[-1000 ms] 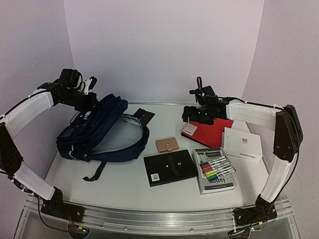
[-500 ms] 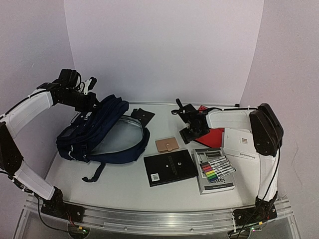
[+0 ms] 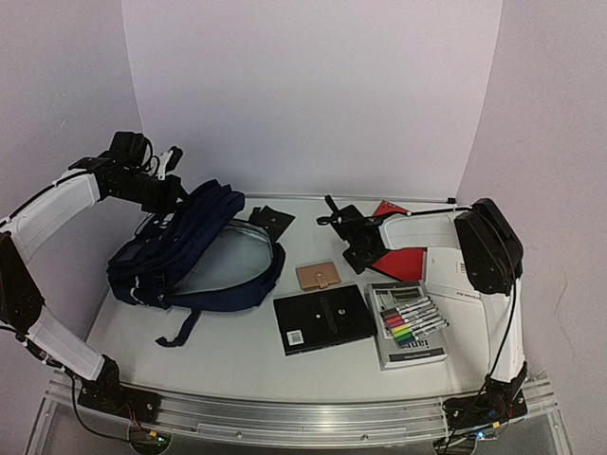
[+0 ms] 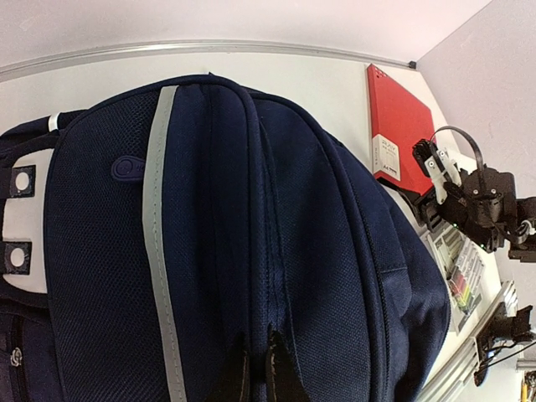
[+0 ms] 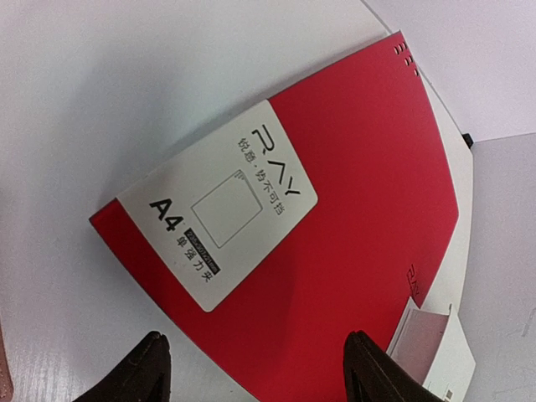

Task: Pack the student bag
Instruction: Pick up the files from the center of the board.

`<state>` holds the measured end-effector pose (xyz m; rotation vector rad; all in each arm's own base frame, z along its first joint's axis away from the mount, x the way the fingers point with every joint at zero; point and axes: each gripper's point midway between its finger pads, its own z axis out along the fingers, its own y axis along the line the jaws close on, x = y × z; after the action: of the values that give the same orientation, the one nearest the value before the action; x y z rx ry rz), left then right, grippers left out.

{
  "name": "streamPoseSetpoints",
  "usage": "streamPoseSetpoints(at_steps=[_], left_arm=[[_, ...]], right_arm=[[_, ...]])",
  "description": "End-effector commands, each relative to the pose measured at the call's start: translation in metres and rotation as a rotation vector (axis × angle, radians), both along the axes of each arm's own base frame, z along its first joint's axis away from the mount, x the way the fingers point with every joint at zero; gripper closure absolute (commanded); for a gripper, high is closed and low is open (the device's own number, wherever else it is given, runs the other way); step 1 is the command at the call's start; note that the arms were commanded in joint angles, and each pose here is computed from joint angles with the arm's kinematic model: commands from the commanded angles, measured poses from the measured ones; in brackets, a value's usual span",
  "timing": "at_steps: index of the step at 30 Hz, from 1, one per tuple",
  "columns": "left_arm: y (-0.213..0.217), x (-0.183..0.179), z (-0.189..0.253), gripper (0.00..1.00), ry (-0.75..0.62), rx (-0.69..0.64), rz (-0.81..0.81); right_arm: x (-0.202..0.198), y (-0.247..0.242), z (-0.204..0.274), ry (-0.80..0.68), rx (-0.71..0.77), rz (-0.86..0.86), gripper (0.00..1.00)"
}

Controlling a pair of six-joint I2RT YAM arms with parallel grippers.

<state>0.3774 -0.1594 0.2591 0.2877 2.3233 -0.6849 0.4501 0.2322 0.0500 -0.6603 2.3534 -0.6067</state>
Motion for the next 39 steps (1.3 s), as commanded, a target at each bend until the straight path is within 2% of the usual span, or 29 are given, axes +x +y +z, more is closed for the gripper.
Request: streamPoseSetpoints(at_steps=[1,7,12,19,27,32,36,39], left_arm=[[-0.006,0.010,0.055,1.00,-0.176,-0.083,-0.026],[-0.004,0.012,0.051,1.00,-0.164,-0.090,-0.026],[-0.003,0.011,0.050,1.00,-0.165,-0.092,-0.025],[-0.002,0.012,0.048,1.00,-0.162,-0.096,-0.025],[0.000,0.012,0.051,1.00,-0.169,-0.102,-0.022],[0.001,0.012,0.050,1.00,-0.170,-0.103,-0.023],[-0.001,0.013,0.043,1.00,-0.140,-0.113,-0.017],[-0.003,0.015,0.035,1.00,-0.085,-0.141,-0.002]], right_arm=[[0.006,0.019,0.007,-0.041,-0.008,0.048,0.32],[0.014,0.020,0.002,-0.064,-0.056,0.042,0.33],[0.019,0.024,-0.010,-0.054,-0.076,0.050,0.37],[0.029,0.022,-0.014,-0.092,-0.139,0.041,0.52],[0.037,0.015,-0.023,-0.144,-0.231,0.027,0.63],[0.043,0.010,-0.023,-0.183,-0.264,0.017,0.79],[0.048,0.010,-0.010,-0.229,-0.254,0.005,0.98],[0.052,0.012,0.015,-0.280,-0.193,-0.013,1.00]])
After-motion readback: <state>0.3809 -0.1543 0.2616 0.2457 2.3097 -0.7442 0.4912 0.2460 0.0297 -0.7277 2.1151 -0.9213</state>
